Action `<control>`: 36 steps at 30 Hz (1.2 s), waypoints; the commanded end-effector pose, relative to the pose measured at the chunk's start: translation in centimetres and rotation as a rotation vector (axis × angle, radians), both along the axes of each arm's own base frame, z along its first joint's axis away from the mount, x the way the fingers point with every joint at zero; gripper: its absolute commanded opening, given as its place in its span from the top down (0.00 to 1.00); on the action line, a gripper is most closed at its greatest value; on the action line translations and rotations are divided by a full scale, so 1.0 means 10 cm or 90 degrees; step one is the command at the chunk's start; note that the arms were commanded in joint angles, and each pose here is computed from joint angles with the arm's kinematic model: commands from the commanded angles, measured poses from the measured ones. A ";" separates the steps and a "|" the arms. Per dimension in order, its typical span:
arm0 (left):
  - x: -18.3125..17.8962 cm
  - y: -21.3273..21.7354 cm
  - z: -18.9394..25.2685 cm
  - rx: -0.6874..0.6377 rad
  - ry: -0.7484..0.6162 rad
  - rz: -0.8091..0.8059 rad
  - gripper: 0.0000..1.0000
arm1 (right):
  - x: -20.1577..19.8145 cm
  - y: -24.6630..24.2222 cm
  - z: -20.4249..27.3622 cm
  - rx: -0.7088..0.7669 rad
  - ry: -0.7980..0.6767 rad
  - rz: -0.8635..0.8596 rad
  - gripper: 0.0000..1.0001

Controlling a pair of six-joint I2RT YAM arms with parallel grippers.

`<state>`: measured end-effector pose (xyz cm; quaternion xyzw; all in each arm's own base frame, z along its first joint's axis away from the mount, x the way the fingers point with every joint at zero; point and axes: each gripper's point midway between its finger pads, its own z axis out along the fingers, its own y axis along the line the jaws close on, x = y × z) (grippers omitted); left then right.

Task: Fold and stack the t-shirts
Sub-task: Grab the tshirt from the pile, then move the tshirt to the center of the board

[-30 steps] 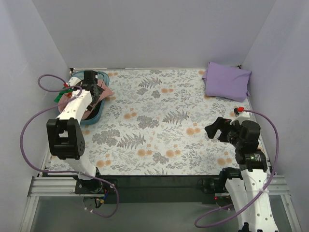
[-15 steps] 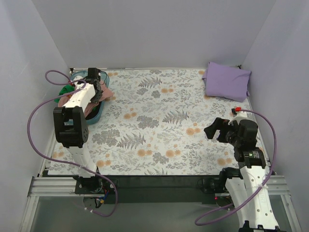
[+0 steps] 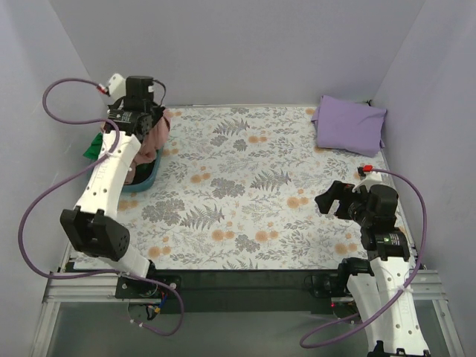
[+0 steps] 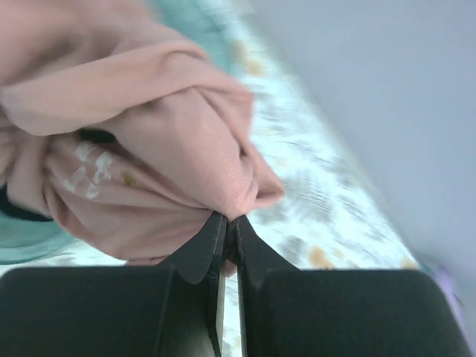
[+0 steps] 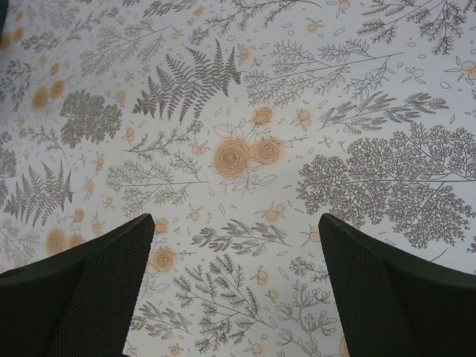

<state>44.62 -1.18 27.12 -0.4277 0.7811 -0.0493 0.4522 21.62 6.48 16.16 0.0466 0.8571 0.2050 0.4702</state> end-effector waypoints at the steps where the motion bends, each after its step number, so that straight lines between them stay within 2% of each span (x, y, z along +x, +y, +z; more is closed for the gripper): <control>1: -0.29 -1.06 1.16 0.022 -0.171 -0.192 1.00 | 0.07 -0.01 0.13 -0.007 -0.041 0.001 0.02; 3: -0.42 -1.39 1.33 0.021 -0.195 -0.244 1.00 | 0.07 -0.01 0.12 -0.006 -0.037 0.002 0.02; 7: -0.89 -2.38 1.58 0.019 -0.255 -0.421 1.00 | 0.08 -0.04 0.12 -0.010 -0.037 -0.013 0.02; 10: -1.17 -2.79 1.58 0.022 -0.272 -0.488 1.00 | 0.09 -0.08 0.11 -0.017 -0.036 -0.026 0.02; 13: -1.32 -3.00 1.52 0.007 -0.274 -0.536 1.00 | 0.09 -0.10 0.09 -0.018 -0.032 -0.034 0.02; 15: -1.34 -2.97 1.36 0.000 -0.257 -0.528 1.00 | 0.09 -0.11 0.08 -0.019 -0.031 -0.037 0.02; 20: -1.31 -2.43 0.71 0.034 -0.173 -0.357 1.00 | 0.09 -0.09 0.07 -0.015 -0.028 -0.033 0.01; 21: -1.34 -2.34 0.36 0.049 -0.129 -0.342 1.00 | 0.08 -0.08 0.06 -0.014 -0.025 -0.028 0.01; 23: -1.38 -2.14 0.02 0.027 -0.068 -0.298 0.97 | 0.06 -0.03 0.04 -0.004 -0.019 -0.013 0.02; 24: -1.38 -1.95 -0.34 0.041 -0.014 -0.268 0.95 | 0.06 -0.02 0.03 -0.002 -0.015 -0.008 0.02; 25: -1.42 -1.82 -0.56 0.036 0.029 -0.232 0.81 | 0.05 0.00 0.01 0.001 -0.011 -0.002 0.02; 26: -1.45 -1.70 -0.75 0.038 0.068 -0.210 0.74 | 0.05 0.00 0.00 0.002 -0.008 0.000 0.02; 27: -1.49 -1.37 -1.02 0.054 0.131 -0.154 0.64 | 0.05 0.02 -0.03 0.005 0.001 0.005 0.02; 28: -1.51 -1.24 -1.17 0.046 0.161 -0.111 0.45 | 0.06 0.03 -0.04 0.007 0.006 0.008 0.02; 29: -1.54 -1.12 -1.26 0.047 0.186 -0.088 0.35 | 0.06 0.05 -0.06 0.010 0.013 0.013 0.02; 31: -1.65 -0.85 -1.38 0.057 0.230 -0.023 0.23 | 0.08 0.07 -0.12 0.015 0.033 0.017 0.02; 33: -1.67 -0.82 -1.41 0.048 0.231 -0.008 0.22 | 0.12 0.12 -0.16 0.018 0.045 0.016 0.02; 35: -1.68 -0.89 -1.46 0.047 0.236 -0.058 0.21 | 0.15 0.22 -0.20 0.022 0.053 0.031 0.02; 36: -1.61 -1.08 -1.47 0.002 0.218 -0.102 0.21 | 0.23 0.23 -0.16 0.026 0.044 0.015 0.02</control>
